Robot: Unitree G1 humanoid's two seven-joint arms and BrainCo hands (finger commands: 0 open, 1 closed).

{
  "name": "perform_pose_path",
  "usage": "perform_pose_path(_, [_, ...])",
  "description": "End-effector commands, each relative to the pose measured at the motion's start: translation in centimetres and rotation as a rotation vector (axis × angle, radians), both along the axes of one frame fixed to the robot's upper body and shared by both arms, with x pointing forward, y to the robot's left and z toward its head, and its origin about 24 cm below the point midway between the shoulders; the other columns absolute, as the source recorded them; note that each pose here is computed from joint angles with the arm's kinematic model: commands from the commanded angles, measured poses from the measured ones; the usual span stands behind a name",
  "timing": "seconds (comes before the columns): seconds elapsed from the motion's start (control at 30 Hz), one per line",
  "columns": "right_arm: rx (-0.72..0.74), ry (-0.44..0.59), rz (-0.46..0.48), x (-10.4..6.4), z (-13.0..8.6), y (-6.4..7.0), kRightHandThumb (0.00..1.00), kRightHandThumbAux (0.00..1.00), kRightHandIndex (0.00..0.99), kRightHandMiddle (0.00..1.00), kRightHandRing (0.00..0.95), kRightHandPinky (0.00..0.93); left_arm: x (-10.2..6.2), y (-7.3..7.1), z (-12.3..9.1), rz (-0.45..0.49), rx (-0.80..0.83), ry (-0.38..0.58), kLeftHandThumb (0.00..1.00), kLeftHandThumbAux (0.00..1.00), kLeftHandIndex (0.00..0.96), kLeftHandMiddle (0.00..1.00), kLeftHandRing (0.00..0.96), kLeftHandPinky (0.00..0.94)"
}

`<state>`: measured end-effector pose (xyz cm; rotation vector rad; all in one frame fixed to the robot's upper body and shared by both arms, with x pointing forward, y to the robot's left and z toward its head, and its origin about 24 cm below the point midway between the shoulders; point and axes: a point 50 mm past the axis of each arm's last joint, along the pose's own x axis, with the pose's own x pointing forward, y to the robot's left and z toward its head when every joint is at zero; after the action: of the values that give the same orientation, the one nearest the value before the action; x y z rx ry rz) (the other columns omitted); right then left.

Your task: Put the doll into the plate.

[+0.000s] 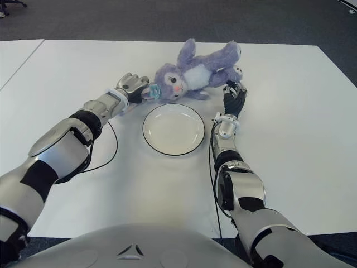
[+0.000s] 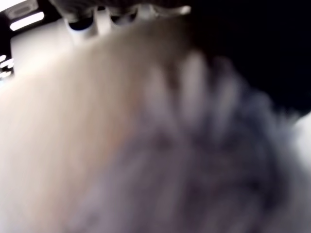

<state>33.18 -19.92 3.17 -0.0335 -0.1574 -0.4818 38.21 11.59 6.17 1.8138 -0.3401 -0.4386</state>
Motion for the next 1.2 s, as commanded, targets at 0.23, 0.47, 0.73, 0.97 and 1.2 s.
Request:
perform_pose_path(0.23, [0.081,0.478,0.0,-11.0,-12.2,1.9,0.723,0.72,0.43,0.371,0.329,0.367,-1.2,1.2,-1.0,-0.206,0.147,-0.096,0.301,0.738,0.695,0.841,0.841,0.854])
perform_pose_path(0.47, [0.082,0.488,0.009,-10.9,-12.2,1.9,0.722,0.72,0.429,0.381,0.341,0.367,-0.2,2.1,1.7,-0.205,0.101,-0.158,0.249,0.763,0.628,0.85,0.854,0.873])
perform_pose_path(0.73, [0.093,0.488,0.009,-10.9,-12.3,2.0,0.721,0.719,0.43,0.384,0.339,0.361,0.0,2.5,4.1,-0.231,-0.029,-0.247,0.258,0.761,0.616,0.855,0.86,0.87])
perform_pose_path(0.97, [0.099,0.482,0.011,-10.9,-12.2,1.9,0.721,0.72,0.429,0.388,0.35,0.382,-0.1,3.1,6.3,-0.282,-0.107,-0.32,0.258,0.729,0.713,0.862,0.862,0.867])
perform_pose_path(1.2, [0.096,0.475,0.016,-10.9,-12.2,2.0,0.721,0.72,0.428,0.396,0.373,0.411,-0.4,3.6,8.4,-0.313,-0.153,-0.364,0.255,0.692,0.769,0.875,0.867,0.871])
